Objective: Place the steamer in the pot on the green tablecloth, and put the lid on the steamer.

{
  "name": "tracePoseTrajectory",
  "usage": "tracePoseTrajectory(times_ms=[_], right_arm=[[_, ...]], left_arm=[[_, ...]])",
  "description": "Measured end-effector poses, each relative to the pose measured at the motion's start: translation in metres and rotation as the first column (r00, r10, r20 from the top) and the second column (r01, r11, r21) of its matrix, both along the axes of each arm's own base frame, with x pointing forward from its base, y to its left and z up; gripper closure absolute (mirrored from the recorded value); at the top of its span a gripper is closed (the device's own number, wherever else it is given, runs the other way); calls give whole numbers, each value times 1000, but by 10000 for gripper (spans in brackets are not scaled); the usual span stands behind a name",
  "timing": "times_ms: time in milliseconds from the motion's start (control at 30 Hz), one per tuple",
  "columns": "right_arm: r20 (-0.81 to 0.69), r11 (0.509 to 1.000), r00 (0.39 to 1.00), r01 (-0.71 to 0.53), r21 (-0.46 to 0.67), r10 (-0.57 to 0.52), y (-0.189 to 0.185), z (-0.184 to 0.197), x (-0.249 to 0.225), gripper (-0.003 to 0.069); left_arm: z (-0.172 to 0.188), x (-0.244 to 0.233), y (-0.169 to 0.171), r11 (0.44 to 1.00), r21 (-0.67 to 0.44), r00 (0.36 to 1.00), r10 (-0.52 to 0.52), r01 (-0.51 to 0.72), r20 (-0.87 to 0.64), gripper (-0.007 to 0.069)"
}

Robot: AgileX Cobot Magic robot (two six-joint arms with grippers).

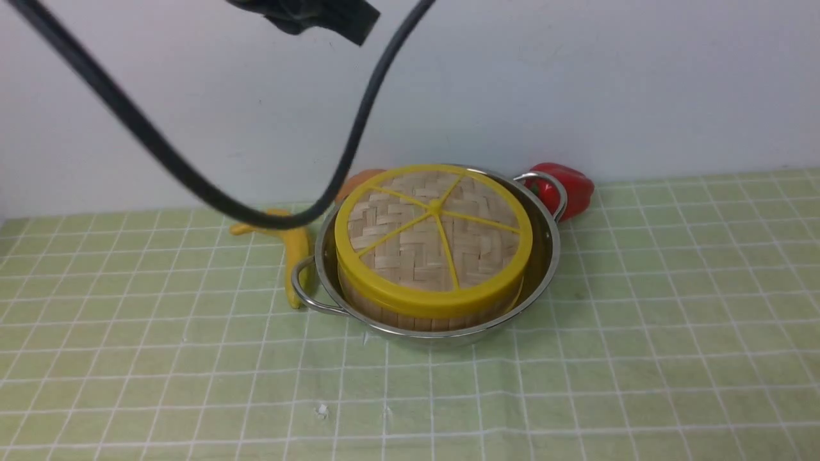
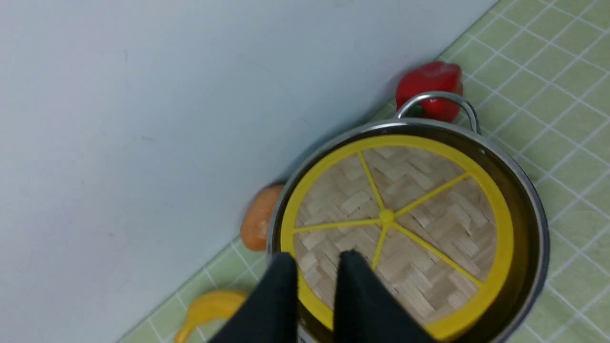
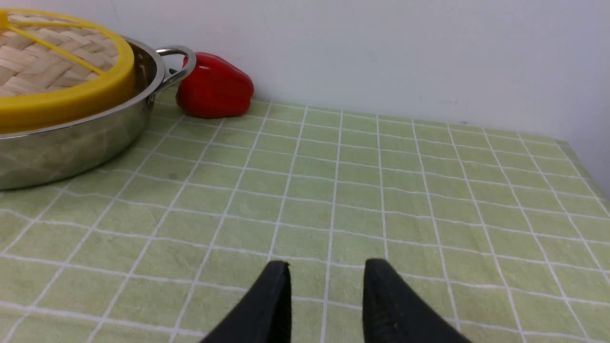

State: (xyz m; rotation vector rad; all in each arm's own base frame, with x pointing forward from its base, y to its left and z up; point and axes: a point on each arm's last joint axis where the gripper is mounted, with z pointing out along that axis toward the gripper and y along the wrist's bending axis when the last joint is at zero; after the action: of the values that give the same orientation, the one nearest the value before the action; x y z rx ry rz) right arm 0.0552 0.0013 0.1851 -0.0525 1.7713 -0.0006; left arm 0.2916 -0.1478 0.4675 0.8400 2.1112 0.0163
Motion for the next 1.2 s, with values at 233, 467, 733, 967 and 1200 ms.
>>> tracePoseTrajectory(times_ms=[233, 467, 733, 967, 1200], right_arm=[[0, 1000, 1000, 0, 1, 0, 0, 0, 0, 419], [0, 1000, 1000, 0, 1, 0, 0, 0, 0, 419], [0, 1000, 1000, 0, 1, 0, 0, 0, 0, 419], [1, 1000, 1000, 0, 1, 0, 0, 0, 0, 419], [1, 1000, 1000, 0, 1, 0, 0, 0, 0, 419]], left_arm=[[15, -19, 11, 1000, -23, 1000, 18, -18, 7, 648], [13, -17, 10, 1000, -22, 1000, 20, -20, 3, 647], [-1, -49, 26, 999, -39, 998, 35, -37, -49, 640], [-25, -108, 73, 980, -179, 994, 97, -89, 41, 624], [-92, -158, 124, 915, -298, 936, 324, -272, 139, 613]])
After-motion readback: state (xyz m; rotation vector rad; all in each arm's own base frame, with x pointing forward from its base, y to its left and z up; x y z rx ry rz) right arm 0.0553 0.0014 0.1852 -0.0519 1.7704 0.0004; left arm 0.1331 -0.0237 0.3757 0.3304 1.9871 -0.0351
